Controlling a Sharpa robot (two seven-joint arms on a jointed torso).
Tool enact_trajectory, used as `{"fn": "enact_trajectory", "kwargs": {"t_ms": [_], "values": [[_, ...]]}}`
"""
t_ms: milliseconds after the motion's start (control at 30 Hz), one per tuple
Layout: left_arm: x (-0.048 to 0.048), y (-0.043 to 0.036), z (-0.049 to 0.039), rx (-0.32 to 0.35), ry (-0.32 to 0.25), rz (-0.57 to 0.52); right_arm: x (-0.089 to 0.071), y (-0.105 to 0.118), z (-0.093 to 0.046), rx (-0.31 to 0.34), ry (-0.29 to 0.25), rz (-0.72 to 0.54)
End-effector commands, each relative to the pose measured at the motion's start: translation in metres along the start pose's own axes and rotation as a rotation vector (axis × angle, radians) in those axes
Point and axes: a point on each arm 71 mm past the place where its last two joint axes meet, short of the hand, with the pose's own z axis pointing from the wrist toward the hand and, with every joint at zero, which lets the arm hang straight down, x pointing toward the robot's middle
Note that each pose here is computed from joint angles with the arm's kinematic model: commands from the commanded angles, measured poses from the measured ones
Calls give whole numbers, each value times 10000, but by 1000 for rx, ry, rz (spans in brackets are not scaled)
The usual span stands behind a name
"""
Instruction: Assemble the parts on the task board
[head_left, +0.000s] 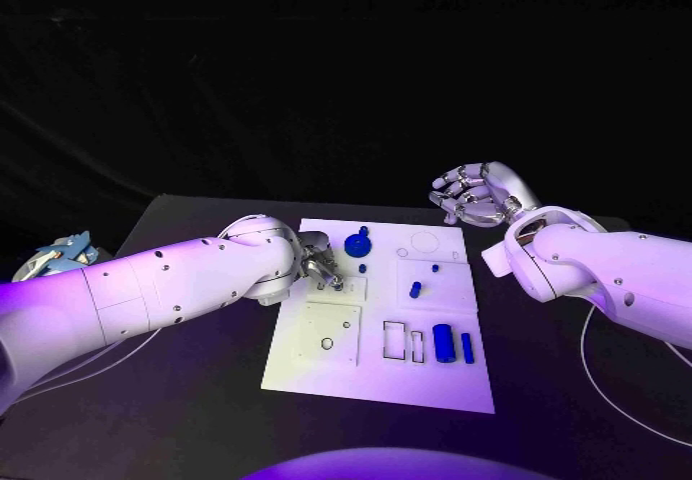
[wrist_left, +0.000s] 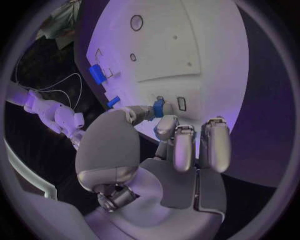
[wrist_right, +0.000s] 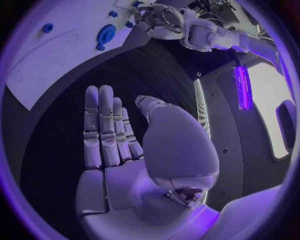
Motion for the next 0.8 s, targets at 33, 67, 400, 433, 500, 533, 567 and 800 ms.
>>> {"fn": "enact_trajectory", "kwargs": {"t_ms": [33, 67, 400, 433, 500, 533, 567, 800], "values": [[6, -17, 3, 4, 1, 9, 5, 9, -3, -8, 1, 3], [7, -17, 3, 3, 2, 10, 5, 9, -3, -8, 1, 3], [34, -30, 23, -4, 12, 16, 2, 3, -6, -3, 3, 9], [37, -32, 25, -4, 12, 17, 2, 3, -6, -2, 3, 10], [39, -35, 29, -5, 10, 22, 3, 3, -6, -2, 4, 10], [39, -37, 31, -6, 8, 26, 3, 3, -6, -2, 4, 11], [39, -38, 32, -6, 7, 28, 3, 3, -6, -2, 4, 11], [49, -40, 35, -10, 15, 42, 1, 1, -10, 0, 5, 12]]}}
